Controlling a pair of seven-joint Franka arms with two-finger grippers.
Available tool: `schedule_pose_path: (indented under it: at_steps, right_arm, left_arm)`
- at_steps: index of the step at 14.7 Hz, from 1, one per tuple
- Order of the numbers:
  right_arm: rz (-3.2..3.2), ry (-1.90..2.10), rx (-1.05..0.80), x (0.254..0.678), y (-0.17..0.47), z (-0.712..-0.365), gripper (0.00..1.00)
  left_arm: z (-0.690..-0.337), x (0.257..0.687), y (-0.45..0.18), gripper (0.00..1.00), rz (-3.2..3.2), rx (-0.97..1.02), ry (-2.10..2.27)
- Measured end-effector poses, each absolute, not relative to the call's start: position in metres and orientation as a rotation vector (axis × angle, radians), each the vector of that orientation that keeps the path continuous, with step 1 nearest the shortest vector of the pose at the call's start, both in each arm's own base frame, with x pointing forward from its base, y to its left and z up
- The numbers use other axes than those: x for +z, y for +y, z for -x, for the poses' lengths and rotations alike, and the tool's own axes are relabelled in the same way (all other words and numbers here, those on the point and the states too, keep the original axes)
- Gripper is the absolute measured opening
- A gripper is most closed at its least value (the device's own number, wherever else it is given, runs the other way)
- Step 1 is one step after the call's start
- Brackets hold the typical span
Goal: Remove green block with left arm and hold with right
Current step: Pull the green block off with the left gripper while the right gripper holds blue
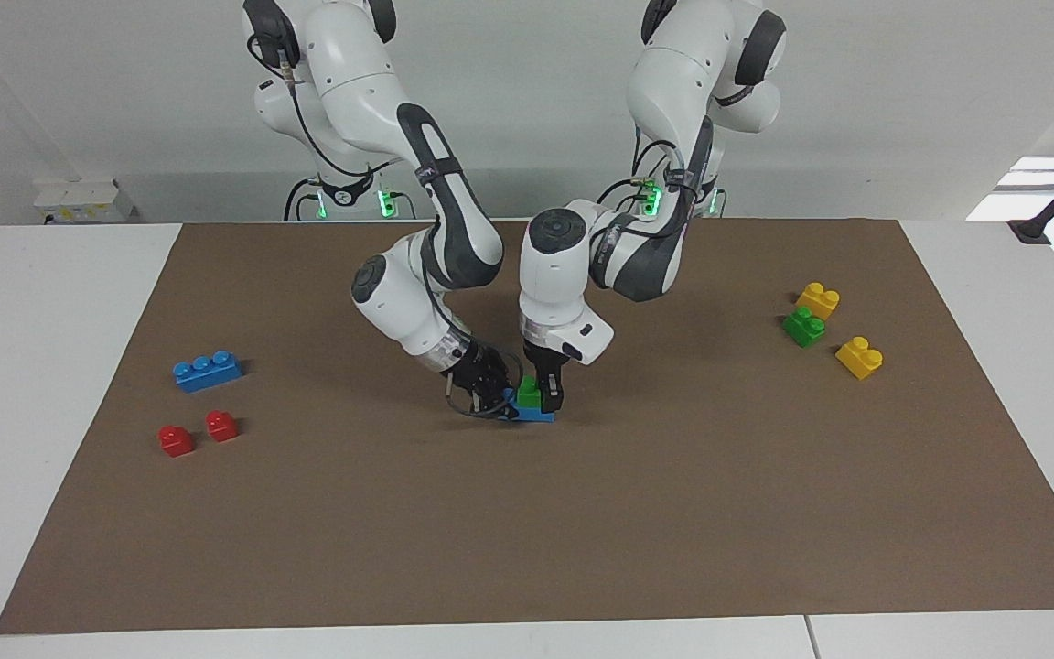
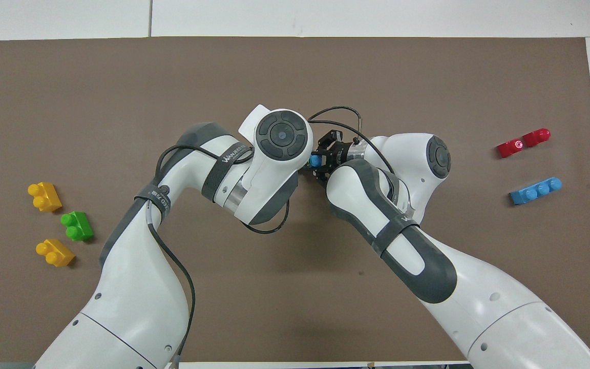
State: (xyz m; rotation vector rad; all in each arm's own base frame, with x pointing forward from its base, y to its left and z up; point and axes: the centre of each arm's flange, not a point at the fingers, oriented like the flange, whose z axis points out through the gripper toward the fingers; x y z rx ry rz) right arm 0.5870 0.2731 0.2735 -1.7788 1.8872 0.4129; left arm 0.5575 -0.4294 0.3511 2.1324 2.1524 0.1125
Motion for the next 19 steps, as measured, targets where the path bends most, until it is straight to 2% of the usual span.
schedule_pose_path:
  at_steps: [1,2,10,16,19]
  right_arm:
    - [1.771,1.889,0.395,0.274,0.272,-0.588,0.34]
    - [1.774,1.886,0.393,0.274,0.272,-0.588,0.34]
    - [1.769,1.887,0.380,0.275,0.271,-0.589,0.34]
    - [1.766,1.885,0.374,0.276,0.271,-0.590,0.34]
    - [1.767,1.856,0.345,0.294,0.267,-0.599,0.34]
  left_arm:
    - [-0.556,0.350,-0.431,0.40,-2.139,0.111,2.151]
    - [-0.555,0.350,-0.432,0.35,-2.150,0.122,2.140]
    - [-0.554,0.360,-0.432,0.35,-2.144,0.131,2.129]
    - [-0.552,0.445,-0.402,0.35,-2.098,0.170,2.138]
    - [-0.560,0.457,-0.363,0.35,-2.206,0.184,2.122]
